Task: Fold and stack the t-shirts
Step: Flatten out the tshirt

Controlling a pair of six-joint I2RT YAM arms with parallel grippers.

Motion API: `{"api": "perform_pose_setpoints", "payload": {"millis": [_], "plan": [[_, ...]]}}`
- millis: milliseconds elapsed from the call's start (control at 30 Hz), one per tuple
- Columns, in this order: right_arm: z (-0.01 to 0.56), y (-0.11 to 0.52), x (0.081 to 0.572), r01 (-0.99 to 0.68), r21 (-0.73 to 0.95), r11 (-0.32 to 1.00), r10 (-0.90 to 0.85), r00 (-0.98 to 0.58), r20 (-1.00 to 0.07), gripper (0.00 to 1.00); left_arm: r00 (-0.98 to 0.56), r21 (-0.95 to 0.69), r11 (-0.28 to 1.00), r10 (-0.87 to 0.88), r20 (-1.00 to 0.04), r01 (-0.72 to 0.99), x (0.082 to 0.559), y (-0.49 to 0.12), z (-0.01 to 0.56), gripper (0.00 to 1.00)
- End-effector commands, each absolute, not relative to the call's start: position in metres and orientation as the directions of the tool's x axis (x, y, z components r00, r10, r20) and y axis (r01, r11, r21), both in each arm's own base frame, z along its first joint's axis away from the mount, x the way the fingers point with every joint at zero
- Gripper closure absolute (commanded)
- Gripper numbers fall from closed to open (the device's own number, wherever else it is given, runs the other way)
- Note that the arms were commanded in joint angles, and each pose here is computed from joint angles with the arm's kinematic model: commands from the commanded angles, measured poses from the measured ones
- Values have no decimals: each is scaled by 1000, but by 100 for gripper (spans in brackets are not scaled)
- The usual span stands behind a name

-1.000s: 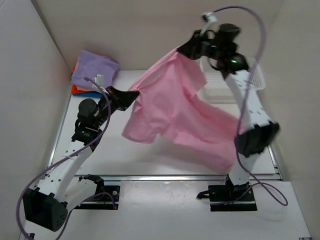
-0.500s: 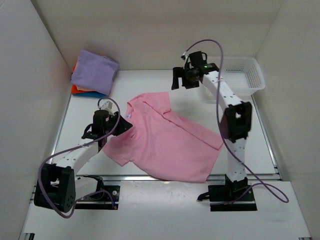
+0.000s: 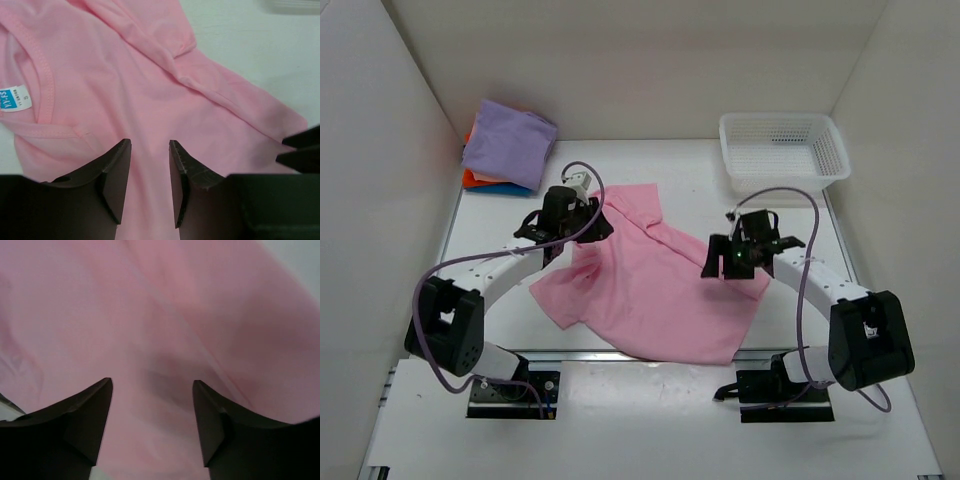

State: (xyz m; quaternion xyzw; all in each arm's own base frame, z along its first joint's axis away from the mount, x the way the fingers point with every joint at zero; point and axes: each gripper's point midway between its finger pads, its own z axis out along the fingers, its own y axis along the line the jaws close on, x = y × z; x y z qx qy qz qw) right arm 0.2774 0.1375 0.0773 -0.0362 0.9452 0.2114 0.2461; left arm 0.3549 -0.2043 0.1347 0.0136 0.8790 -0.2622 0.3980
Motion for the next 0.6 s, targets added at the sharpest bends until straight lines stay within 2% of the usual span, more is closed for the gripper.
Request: {"api": "perform_pose_setpoints", "payload": {"millis": [0,67,133,167,200,267,400,433,567], "plan": [[82,150,271,-159,474,866,115,-860,-497,41,-682,-419,881,-170,-711,218,362,-199,123,51],[68,149,262,-139,465,874,103,-883,-457,47,-675,-423,881,-179,-716,214,369,-202,113,49],[60,146,260,-112,465,878,110,-899,-424,56,-681,-392,893,-147,-717,220,386,-213,109,51],[53,145,256,-97,466,880,111,-910,-399,66,-724,-370,908,-119,-680,198,389,-215,85,52],[52,143,260,-86,467,880,118,-913,-391,68,-736,-355,914,-101,-670,197,398,-219,88,52],[46,140,263,-55,447,893,127,-922,-367,66,-801,-329,929,-67,-595,167,406,-225,55,56],[39,133,286,-30,385,923,118,-928,-354,57,-852,-361,929,-122,-510,84,420,-219,24,61],[31,129,290,-18,361,932,112,-935,-336,57,-858,-370,927,-144,-493,57,426,-213,19,64],[31,129,334,-39,259,965,53,-938,-342,55,-889,-323,946,-163,-427,-18,417,-178,-4,66]]}}
